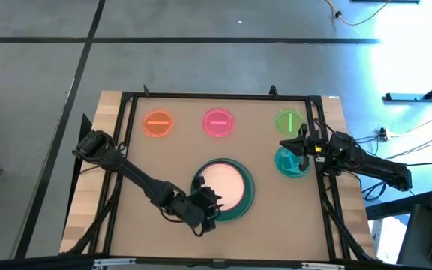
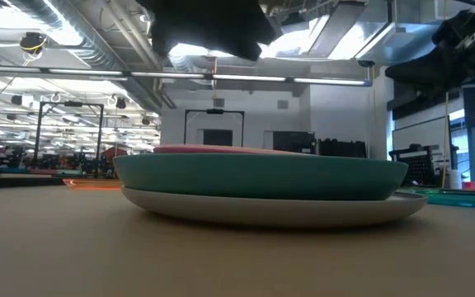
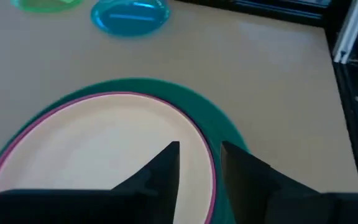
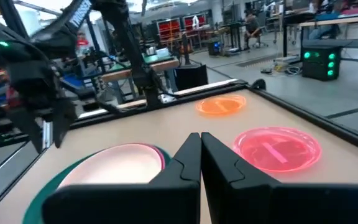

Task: Stack plastic plates
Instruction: Stack the transparent blue plate on top of the white plate

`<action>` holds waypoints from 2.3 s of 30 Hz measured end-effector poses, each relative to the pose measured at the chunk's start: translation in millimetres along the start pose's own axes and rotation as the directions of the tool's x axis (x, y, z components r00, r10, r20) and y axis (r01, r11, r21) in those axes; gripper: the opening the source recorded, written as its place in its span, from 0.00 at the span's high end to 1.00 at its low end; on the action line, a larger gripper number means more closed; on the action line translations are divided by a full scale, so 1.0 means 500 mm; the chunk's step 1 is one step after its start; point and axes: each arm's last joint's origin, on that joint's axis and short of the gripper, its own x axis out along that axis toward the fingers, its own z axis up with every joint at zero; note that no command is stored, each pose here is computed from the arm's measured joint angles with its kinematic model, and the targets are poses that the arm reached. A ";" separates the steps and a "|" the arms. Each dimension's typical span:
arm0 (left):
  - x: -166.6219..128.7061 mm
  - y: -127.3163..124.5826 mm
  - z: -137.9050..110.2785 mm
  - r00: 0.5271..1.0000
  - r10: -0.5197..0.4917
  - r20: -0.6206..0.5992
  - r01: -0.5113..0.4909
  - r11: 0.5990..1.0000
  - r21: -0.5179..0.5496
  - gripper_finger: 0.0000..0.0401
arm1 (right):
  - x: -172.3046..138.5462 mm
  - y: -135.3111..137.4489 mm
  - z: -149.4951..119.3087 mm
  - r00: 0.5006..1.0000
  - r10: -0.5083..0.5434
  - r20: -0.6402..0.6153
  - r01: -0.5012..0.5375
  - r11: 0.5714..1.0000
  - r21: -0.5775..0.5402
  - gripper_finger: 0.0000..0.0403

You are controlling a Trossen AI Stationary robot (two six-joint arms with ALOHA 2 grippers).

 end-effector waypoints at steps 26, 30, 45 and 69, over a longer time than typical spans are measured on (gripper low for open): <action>-0.004 0.245 -0.036 0.805 -0.111 0.584 0.000 0.982 0.186 0.73 | 0.054 -0.005 0.003 0.948 -0.035 -0.316 0.046 0.999 0.028 0.99; 0.001 0.253 -0.017 0.779 -0.178 0.602 0.051 0.974 0.222 0.73 | 0.063 0.010 0.031 0.929 -0.014 -0.369 0.024 0.999 0.023 0.99; -0.037 0.234 -0.009 0.778 -0.245 0.578 0.072 0.950 0.305 0.73 | 0.119 0.134 0.043 0.691 -0.197 -0.696 0.144 0.980 -0.134 0.99; -0.053 0.212 -0.019 0.799 -0.218 0.560 0.052 0.953 0.297 0.73 | 0.156 0.142 -0.095 0.236 -0.353 -0.906 0.366 0.895 -0.253 0.63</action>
